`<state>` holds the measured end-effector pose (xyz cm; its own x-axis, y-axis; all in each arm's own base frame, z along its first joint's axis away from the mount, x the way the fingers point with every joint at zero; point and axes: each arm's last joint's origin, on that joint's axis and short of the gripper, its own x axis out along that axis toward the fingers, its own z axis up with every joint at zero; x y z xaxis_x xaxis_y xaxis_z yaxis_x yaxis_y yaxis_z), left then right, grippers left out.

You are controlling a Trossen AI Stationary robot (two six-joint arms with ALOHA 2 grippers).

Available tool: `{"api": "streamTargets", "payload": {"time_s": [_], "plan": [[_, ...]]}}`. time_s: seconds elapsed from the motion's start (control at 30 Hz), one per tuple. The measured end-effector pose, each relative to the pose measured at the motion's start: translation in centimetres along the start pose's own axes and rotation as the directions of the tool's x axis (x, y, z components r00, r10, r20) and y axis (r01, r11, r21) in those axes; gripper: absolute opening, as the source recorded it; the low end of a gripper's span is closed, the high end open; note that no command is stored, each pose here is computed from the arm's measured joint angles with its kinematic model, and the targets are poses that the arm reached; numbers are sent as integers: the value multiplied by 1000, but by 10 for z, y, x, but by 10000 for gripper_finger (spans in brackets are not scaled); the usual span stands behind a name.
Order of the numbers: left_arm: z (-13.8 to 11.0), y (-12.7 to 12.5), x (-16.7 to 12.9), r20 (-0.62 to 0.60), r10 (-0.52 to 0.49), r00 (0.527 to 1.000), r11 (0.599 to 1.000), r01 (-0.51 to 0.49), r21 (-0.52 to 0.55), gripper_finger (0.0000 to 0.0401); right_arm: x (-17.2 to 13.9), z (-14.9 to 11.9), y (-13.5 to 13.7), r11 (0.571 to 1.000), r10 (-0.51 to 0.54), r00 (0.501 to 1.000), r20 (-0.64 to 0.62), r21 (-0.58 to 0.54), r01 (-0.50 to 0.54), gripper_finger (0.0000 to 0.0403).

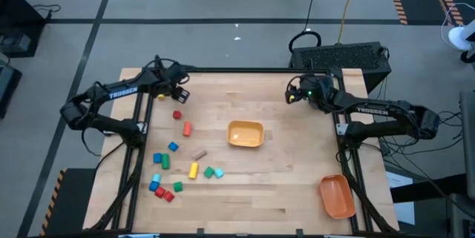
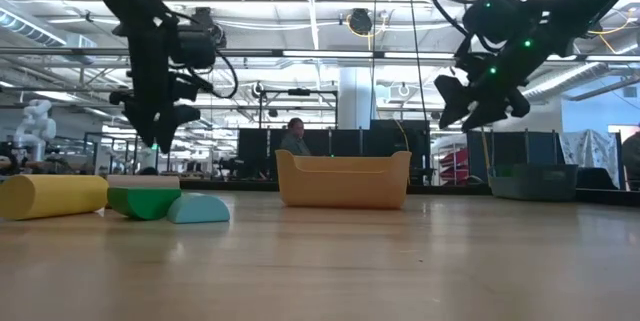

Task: Sort blocks by size
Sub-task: Put the blue square block into the blue bin

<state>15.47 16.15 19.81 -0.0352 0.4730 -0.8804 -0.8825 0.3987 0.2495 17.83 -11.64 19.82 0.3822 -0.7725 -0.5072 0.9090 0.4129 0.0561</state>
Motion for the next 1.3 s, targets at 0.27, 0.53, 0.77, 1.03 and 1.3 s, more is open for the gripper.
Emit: {"api": "streamTargets", "payload": {"time_s": [0.27, 0.53, 0.77, 1.03, 1.3], "plan": [[6, 6, 32, -92, 45, 995, 997, -39, 67, 215, 0, 5, 4, 997, 80, 997, 25, -4, -80, 254], [8, 2, 50, -143, -8, 990, 1000, 10, 11, 214, 0, 5, 4, 996, 87, 996, 30, -15, -86, 254], [10, 0, 50, -124, -70, 990, 997, 69, -18, 215, 0, 5, 4, 996, 86, 996, 32, -14, -86, 254], [12, 0, 46, -104, -98, 990, 992, 89, -85, 215, 0, 5, 4, 996, 86, 996, 31, -15, -85, 254], [16, -9, 44, -58, -198, 978, 977, 193, -88, 215, 0, 5, 4, 996, 84, 996, 27, -17, -84, 254]]}}
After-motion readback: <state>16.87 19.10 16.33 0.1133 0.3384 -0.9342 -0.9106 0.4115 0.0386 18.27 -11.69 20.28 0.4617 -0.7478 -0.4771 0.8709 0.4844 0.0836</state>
